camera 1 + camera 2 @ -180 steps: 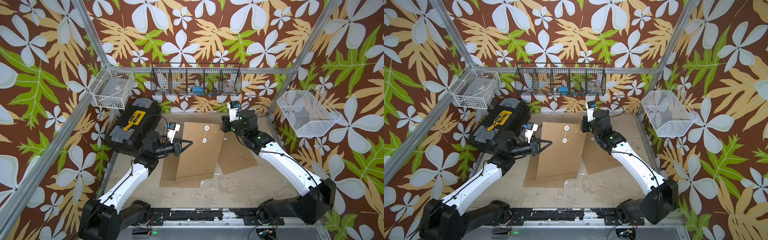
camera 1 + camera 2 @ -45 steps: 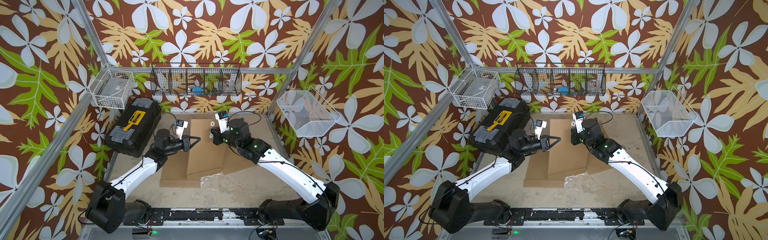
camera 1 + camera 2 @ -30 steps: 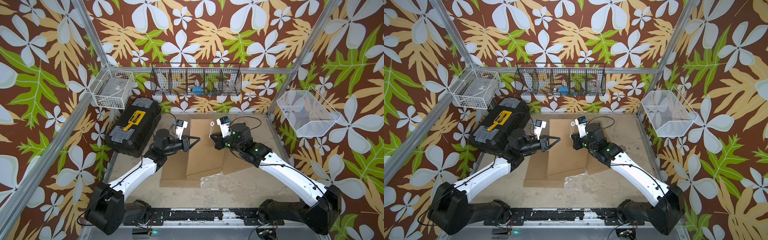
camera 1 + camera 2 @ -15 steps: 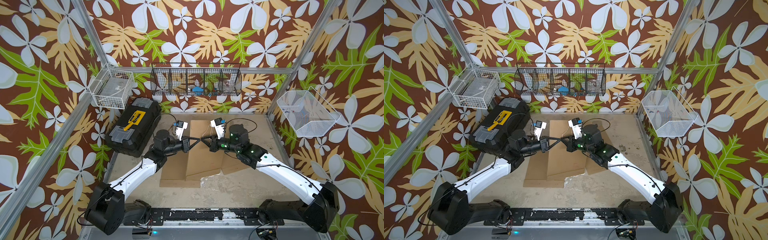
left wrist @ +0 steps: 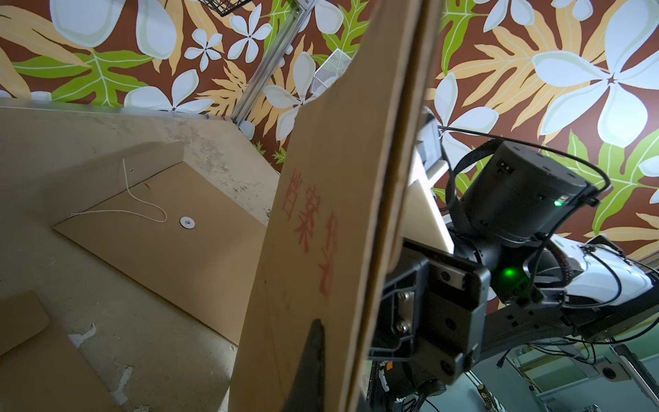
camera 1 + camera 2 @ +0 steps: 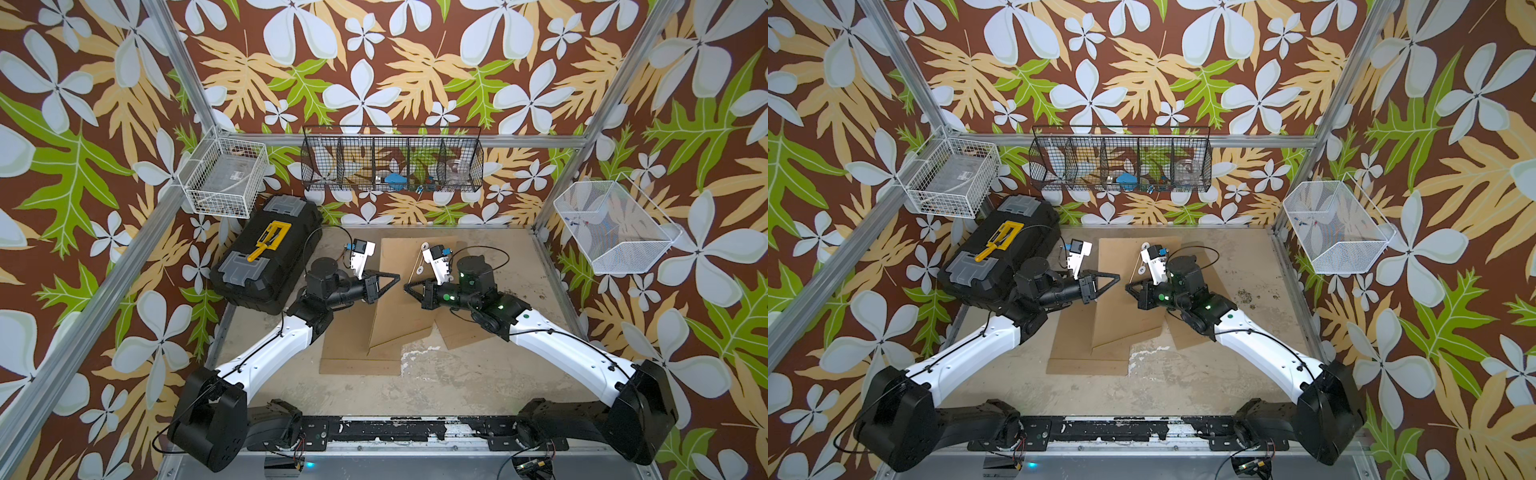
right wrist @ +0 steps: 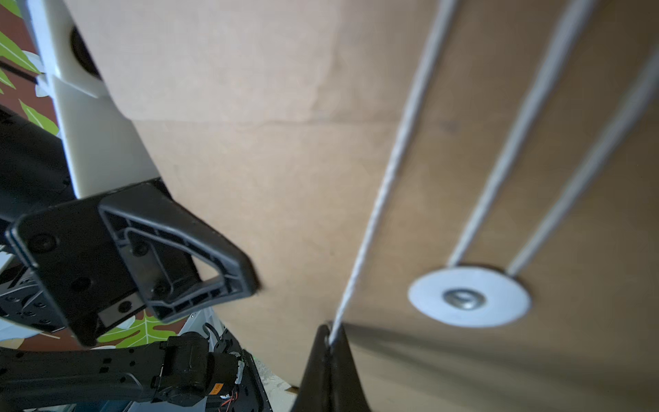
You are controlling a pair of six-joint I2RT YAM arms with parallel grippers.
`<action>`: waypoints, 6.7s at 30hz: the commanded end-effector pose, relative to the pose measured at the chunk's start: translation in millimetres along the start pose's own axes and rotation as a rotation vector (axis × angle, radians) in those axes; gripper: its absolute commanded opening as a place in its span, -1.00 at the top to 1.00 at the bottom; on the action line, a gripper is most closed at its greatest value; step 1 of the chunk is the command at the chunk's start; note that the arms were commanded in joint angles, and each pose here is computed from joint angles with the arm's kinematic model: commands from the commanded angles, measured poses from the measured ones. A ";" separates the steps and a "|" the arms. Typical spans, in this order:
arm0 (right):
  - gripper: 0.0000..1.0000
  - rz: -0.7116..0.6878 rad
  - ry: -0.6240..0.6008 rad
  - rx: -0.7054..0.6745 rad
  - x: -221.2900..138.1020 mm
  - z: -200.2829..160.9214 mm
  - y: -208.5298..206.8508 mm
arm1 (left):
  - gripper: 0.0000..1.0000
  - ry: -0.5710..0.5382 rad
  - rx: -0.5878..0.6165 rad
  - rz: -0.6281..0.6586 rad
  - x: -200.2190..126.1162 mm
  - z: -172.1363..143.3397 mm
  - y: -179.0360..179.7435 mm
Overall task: Close the mouth of the file bag
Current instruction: Close the file bag.
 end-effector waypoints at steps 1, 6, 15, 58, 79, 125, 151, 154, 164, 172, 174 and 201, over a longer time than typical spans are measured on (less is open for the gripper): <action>1.00 -0.006 -0.009 -0.027 -5.9 2.5 -1.8 | 1.00 -0.016 0.045 -0.028 -2.2 7.0 -7.7; 1.00 -0.035 -0.017 -0.018 -19.5 4.9 -14.3 | 1.00 -0.022 0.053 -0.019 -8.0 10.0 -6.7; 1.00 -0.172 -0.068 -0.009 -43.7 23.9 -47.8 | 1.00 -0.007 0.061 -0.030 -13.6 7.2 -8.8; 1.00 -0.399 -0.176 -0.218 -33.5 118.7 -8.3 | 1.00 0.059 0.014 -0.029 -10.3 -17.0 -0.1; 1.00 -0.434 -0.074 -0.388 -1.5 78.1 53.6 | 1.00 0.024 0.021 -0.002 -6.0 -9.4 0.1; 1.00 -0.221 -0.040 -0.106 -40.8 32.2 -22.1 | 1.00 0.031 0.106 -0.012 -14.3 2.4 -18.2; 1.00 -0.315 -0.051 -0.186 -47.5 93.5 -5.1 | 1.00 0.163 0.194 0.077 -14.9 -8.0 -8.3; 1.00 -0.296 -0.044 -0.196 -40.4 95.0 4.2 | 1.00 0.165 0.185 0.077 -13.7 -7.7 -7.3; 1.00 -0.163 -0.009 -0.204 -24.8 92.6 39.4 | 1.00 0.162 0.176 0.089 -11.4 -7.3 -3.6; 1.00 -0.067 0.032 -0.139 -13.9 76.5 37.5 | 1.00 0.149 0.179 0.083 -10.7 -5.4 -4.5; 1.00 -0.066 0.045 -0.125 -10.8 70.1 32.8 | 1.00 0.142 0.177 0.085 -11.0 -4.4 -5.1; 0.81 -0.151 0.059 -0.067 -23.7 37.3 -10.9 | 1.00 0.049 0.155 0.113 -21.1 4.8 -11.1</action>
Point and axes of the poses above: each gripper's point midway between its finger pads, its own x axis out along the fingers, its own y axis along the line the jaws close on, z = x × y, the point moved 9 cm from there along -x, back along the fingers, and after that the axes turned 2 degrees about x, right-handed, at the moved point
